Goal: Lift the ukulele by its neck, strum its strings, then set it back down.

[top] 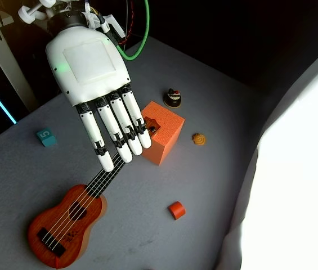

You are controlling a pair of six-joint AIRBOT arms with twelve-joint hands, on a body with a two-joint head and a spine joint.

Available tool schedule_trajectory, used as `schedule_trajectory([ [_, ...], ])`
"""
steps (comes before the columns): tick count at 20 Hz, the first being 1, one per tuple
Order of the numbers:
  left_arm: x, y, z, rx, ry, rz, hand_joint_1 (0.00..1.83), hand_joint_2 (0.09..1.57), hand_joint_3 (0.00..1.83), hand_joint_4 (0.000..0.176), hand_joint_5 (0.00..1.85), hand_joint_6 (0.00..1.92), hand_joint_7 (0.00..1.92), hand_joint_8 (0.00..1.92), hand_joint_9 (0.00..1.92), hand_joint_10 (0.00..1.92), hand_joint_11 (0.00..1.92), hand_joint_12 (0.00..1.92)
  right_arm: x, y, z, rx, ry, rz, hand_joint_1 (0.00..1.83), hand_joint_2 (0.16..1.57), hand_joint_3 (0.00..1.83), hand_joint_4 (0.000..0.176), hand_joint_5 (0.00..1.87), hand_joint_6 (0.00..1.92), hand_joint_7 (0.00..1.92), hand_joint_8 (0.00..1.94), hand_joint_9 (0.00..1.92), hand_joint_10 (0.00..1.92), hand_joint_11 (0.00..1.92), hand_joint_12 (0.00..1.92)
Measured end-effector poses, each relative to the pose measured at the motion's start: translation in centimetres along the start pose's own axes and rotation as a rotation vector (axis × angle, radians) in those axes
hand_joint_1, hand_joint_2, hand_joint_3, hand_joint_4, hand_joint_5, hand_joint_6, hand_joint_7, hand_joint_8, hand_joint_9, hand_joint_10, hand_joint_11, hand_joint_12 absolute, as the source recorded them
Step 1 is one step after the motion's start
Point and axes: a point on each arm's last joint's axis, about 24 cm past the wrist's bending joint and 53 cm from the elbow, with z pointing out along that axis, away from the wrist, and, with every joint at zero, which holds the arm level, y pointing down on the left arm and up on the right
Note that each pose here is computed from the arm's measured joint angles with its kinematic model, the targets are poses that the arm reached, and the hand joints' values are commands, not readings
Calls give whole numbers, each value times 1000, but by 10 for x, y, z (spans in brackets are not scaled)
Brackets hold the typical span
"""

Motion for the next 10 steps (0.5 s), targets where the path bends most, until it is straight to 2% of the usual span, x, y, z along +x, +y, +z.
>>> schedule_trajectory([
  [2, 12, 0, 11, -32, 21, 5, 1447, 1109, 0, 77, 0, 0, 0, 0, 0, 0, 0, 0, 0, 1, 0, -5, -2, -1, 312, 1334, 0, 0, 71, 41, 118, 6, 0, 435, 0, 924],
  [3, 18, -4, 18, -35, 30, 12, 1438, 1125, 0, 73, 0, 0, 0, 0, 0, 0, 0, 0, 0, 1, 0, -5, -5, -4, 287, 1345, 1, 0, 44, 28, 98, 1, 0, 394, 0, 861],
  [5, 21, -12, 27, -38, 33, 15, 1432, 1129, 0, 76, 0, 0, 0, 0, 0, 0, 0, 0, 0, 2, 0, -11, -7, -8, 233, 1360, 3, 0, 11, 11, 96, 0, 0, 336, 0, 763],
  [7, 20, -21, 36, -37, 13, 35, 1429, 1120, 0, 82, 0, 0, 0, 0, 0, 0, 0, 0, -2, 3, 0, -12, -14, -8, 192, 1363, 4, 0, 12, 10, 108, 4, 0, 329, 0, 765],
  [9, 22, -19, 43, -60, -1, 23, 1416, 1115, 0, 87, 0, 0, 0, 0, 0, 0, 0, 0, -4, 4, 0, -19, -22, -14, 231, 1356, 1, 0, 38, 19, 123, 2, 0, 363, 0, 819],
  [10, 23, -16, 44, -73, -6, 19, 1408, 1143, 5, 83, 0, 0, 0, 0, 0, 0, 0, 0, -5, 4, 0, -20, -25, -15, 232, 1358, 2, 0, 39, 18, 120, 0, 0, 351, 0, 779],
])
